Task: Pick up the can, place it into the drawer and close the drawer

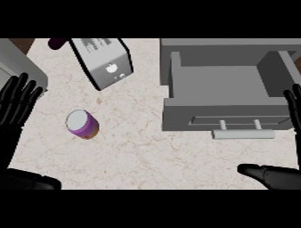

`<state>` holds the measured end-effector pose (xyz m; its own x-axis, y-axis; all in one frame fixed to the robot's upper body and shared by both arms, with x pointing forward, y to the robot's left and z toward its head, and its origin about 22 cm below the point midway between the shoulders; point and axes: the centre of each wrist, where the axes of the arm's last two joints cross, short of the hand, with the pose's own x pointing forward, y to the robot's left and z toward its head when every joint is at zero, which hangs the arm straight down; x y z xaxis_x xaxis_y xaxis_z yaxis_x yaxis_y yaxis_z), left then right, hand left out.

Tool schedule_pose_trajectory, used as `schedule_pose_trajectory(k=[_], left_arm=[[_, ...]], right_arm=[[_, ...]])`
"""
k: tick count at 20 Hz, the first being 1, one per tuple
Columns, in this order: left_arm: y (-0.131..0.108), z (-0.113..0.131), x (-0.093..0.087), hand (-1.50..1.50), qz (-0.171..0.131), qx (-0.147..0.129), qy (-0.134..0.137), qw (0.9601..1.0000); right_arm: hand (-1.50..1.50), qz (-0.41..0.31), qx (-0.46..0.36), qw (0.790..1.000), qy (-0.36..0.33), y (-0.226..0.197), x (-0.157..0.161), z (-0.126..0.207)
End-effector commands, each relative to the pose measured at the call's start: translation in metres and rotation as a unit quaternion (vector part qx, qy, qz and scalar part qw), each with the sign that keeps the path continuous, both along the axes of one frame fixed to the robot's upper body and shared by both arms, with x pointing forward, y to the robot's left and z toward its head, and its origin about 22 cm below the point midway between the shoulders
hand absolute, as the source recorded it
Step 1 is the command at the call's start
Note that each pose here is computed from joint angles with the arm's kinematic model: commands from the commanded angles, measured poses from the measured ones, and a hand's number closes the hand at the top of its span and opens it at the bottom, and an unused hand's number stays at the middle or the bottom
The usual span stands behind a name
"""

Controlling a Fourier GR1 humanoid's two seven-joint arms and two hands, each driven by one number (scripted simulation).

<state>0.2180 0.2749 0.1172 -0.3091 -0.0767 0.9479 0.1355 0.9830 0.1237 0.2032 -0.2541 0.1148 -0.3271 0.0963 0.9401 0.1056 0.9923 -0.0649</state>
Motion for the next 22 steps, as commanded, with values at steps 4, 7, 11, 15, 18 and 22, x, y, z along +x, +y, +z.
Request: schedule_pose_trajectory(k=[4,7,11,15,18,22], left_arm=[[0.023,0.013,0.009,-1.5,0.012,0.005,0.077,0.997],[0.031,0.009,-0.028,-1.5,0.008,0.014,0.086,0.9962],[0.041,0.023,-0.024,-1.5,0.016,0.013,0.085,0.9962],[0.049,0.029,-0.051,-1.5,0.006,0.01,0.08,0.9967],[0.053,0.025,-0.061,-1.5,0.035,-0.023,0.09,0.995],[0.053,0.028,-0.034,-1.5,0.035,-0.077,0.111,0.9901]], right_arm=[[-1.5,-0.052,0.011,0.996,0.065,-0.023,-0.024,-0.015],[-1.5,-0.052,0.012,0.997,0.058,-0.052,-0.045,-0.008],[-1.5,-0.054,0.021,0.996,0.063,-0.044,-0.062,-0.009],[-1.5,-0.058,0.016,0.997,0.055,-0.061,-0.054,-0.013],[-1.5,-0.052,0.023,0.996,0.062,-0.074,-0.05,-0.023],[-1.5,-0.048,0.023,0.997,0.057,-0.084,-0.071,-0.007]])
